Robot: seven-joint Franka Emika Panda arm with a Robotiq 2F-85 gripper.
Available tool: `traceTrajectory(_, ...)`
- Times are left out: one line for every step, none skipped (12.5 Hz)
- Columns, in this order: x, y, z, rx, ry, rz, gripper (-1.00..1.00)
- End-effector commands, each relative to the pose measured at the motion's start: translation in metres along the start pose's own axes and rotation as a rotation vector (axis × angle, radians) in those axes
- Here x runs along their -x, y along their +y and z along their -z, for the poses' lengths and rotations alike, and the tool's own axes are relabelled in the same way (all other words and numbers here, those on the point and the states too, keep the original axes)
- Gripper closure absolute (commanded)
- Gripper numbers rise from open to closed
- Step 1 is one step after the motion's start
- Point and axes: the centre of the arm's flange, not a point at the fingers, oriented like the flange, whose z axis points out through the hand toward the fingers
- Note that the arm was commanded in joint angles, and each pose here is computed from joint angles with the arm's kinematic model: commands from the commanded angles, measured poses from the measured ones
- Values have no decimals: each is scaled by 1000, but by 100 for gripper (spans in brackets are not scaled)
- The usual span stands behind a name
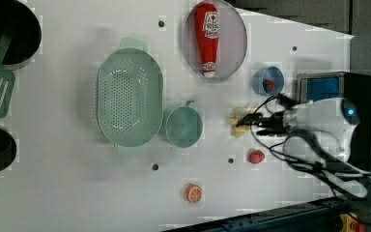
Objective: Pick Banana and place it in mug.
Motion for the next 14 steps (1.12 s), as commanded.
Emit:
traceTrajectory(-6,-15,10,-35,70,52,-100)
traceTrajectory(-5,-16,5,-33,66,53,-95)
traceTrajectory(-6,-16,4,-37,78,53,-74)
traceTrajectory(-9,-17,8,-48,110,53,-32)
traceTrajectory(-7,-16,5,-47,106,52,-13)
traceTrajectory(-6,-16,5,-48,109,53,9)
traceTrajectory(-7,-17,6,-49,113,53,30)
traceTrajectory(-9,-17,16,-56,130,52,37)
traceTrajectory(-11,-17,28,-63,151,51,37)
traceTrajectory(-13,-17,46,-73,178,50,37)
traceTrajectory(-14,-17,69,-81,200,49,37)
traceTrajectory(-14,-16,94,-84,204,49,37)
traceTrajectory(-12,-15,131,-79,187,49,37)
traceTrajectory(-8,-13,161,-71,159,50,37)
